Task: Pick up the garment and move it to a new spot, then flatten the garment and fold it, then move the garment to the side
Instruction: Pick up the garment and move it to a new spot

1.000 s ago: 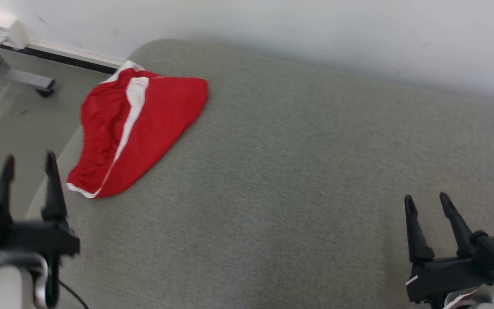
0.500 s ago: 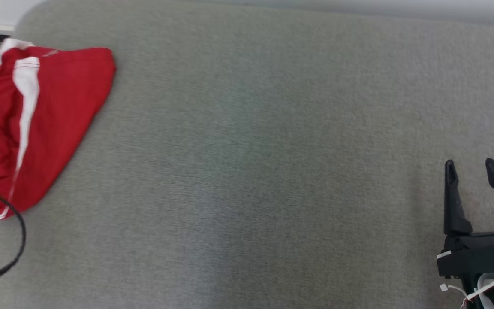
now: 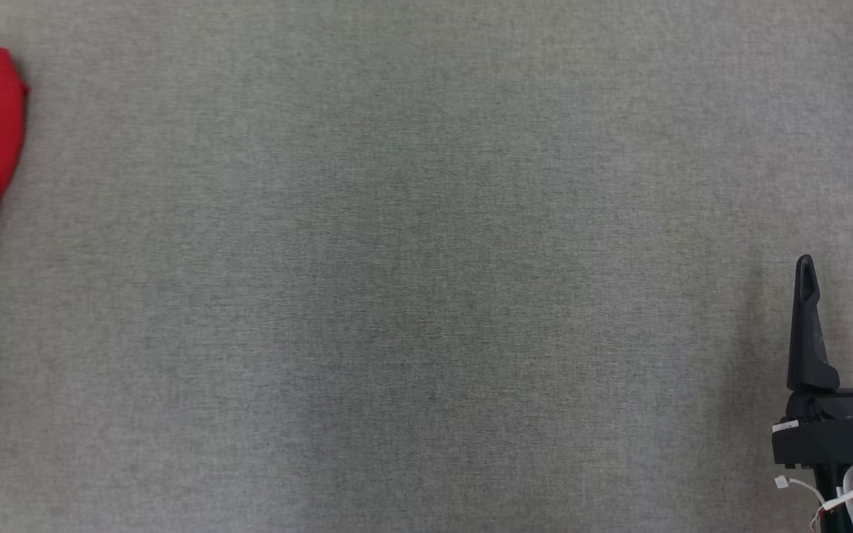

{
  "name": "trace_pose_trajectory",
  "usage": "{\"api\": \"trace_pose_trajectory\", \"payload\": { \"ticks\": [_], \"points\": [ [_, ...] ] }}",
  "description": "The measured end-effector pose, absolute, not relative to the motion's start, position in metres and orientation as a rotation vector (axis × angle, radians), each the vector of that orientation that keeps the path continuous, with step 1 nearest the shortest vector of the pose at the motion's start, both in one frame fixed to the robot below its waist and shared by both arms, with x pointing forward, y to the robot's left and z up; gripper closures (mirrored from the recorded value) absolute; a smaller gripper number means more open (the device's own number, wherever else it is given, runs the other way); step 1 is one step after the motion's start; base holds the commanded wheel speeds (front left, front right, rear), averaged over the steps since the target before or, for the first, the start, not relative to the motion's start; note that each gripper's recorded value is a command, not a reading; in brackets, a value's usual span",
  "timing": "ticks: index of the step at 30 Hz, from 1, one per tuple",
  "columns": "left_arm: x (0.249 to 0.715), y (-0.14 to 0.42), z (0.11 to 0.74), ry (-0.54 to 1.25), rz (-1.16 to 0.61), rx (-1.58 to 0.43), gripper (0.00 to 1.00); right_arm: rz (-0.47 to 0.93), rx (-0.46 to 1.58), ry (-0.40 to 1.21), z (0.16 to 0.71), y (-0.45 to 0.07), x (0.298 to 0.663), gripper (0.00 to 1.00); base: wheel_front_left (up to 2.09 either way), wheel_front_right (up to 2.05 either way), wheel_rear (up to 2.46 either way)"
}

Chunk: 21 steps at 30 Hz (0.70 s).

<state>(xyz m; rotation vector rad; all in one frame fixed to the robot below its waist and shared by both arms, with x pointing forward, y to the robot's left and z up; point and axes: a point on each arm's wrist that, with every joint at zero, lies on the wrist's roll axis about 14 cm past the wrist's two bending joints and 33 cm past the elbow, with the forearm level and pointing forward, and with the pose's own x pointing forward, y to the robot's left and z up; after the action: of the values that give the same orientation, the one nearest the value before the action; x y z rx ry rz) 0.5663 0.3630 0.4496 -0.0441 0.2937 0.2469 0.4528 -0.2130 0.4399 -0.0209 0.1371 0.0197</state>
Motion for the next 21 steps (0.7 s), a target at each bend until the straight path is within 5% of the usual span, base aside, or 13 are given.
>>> {"api": "trace_pose_trajectory", "payload": {
  "ticks": [13, 14, 15, 21],
  "points": [
    [0.527, 0.357, 0.369, 0.693, 0.264, -0.132, 0.00, 0.014, -0.036, 0.141, 0.443, -0.216, 0.453, 0.00, 0.00, 0.00, 0.00],
    [0.525, 0.356, 0.367, 0.717, 0.262, -0.134, 0.59, 0.016, -0.035, 0.139, 0.444, -0.215, 0.453, 0.00, 0.00, 0.00, 0.00],
    [0.523, 0.355, 0.365, 0.740, 0.251, -0.112, 1.00, 0.018, -0.034, 0.137, 0.444, -0.214, 0.454, 0.00, 0.00, 0.00, 0.00],
    [0.524, 0.356, 0.372, 0.703, 0.237, -0.066, 1.00, 0.026, -0.029, 0.127, 0.448, -0.210, 0.456, 0.00, 0.00, 0.00, 0.00]
  ]
}}
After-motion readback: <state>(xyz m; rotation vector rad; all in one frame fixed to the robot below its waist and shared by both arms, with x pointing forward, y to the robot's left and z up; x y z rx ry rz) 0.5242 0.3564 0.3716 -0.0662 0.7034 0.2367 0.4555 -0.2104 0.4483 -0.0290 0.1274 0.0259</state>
